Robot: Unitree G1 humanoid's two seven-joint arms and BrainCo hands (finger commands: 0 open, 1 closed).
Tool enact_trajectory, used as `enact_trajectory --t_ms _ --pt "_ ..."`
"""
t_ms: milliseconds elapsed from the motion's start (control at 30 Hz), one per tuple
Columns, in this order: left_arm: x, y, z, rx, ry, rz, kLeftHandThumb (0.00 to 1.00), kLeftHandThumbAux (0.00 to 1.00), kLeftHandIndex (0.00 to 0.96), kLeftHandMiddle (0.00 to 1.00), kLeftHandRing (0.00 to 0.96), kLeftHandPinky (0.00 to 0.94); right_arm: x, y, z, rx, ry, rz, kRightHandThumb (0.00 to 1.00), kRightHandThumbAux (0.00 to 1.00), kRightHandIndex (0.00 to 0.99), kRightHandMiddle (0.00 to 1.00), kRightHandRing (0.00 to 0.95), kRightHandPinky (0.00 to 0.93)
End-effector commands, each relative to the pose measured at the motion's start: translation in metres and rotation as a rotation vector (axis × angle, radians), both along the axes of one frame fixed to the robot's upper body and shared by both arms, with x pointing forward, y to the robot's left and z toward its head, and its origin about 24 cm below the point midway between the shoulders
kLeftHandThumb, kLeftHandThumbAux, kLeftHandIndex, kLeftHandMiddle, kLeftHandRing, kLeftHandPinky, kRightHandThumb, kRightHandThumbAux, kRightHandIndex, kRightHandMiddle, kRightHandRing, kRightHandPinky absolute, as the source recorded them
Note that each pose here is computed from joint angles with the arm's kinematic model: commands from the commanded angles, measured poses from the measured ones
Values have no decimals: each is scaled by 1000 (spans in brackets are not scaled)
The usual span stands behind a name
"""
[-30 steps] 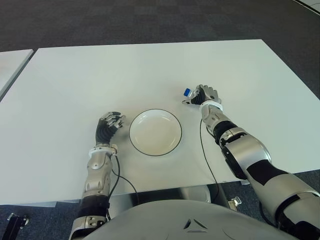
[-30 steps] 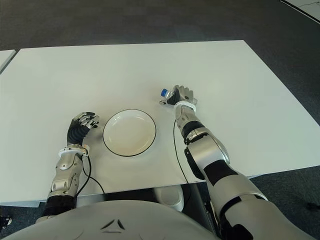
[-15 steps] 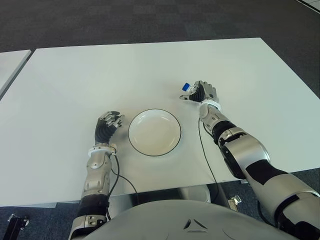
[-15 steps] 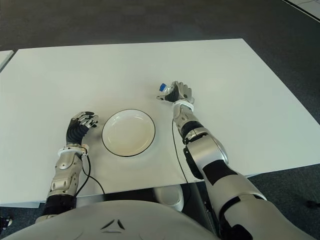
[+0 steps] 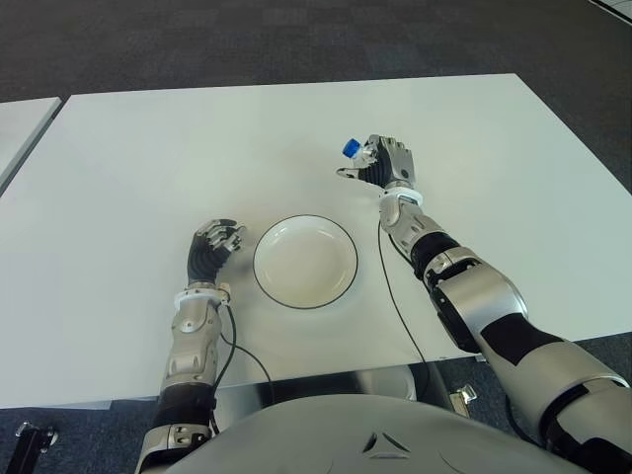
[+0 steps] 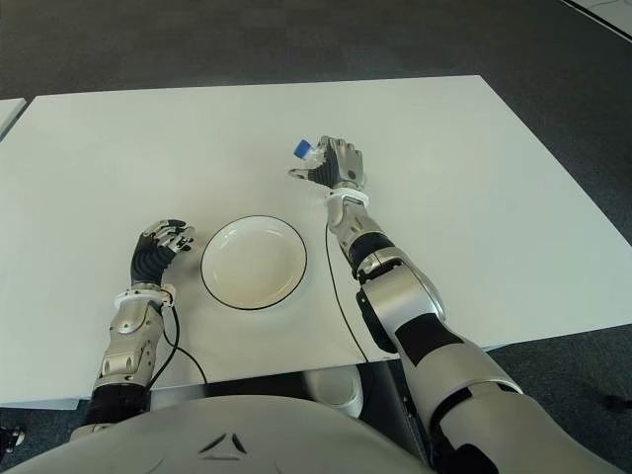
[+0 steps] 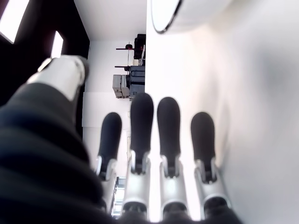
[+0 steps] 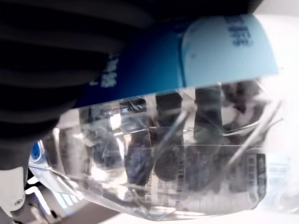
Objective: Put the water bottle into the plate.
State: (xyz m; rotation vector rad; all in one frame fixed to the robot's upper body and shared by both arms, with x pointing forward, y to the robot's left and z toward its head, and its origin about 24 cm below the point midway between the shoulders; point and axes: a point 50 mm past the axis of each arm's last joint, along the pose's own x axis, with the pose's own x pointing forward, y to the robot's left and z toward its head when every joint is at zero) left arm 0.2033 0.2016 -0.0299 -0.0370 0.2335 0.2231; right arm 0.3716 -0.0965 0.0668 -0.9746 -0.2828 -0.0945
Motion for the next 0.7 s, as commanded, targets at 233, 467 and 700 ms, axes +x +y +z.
enact_trajectory --t_ms 233,467,700 --pt "-21 -2 -28 -34 179 21 707 714 431 546 525 510 -10 17 25 99 -189 161 720 715 440 882 878 879" --pt "-21 -3 -28 -30 184 23 706 714 430 544 526 516 -24 29 32 63 -267 309 717 716 440 881 877 868" --pt "-21 -3 -28 -31 179 17 707 714 431 549 525 511 -46 36 32 29 -335 485 714 717 440 882 879 871"
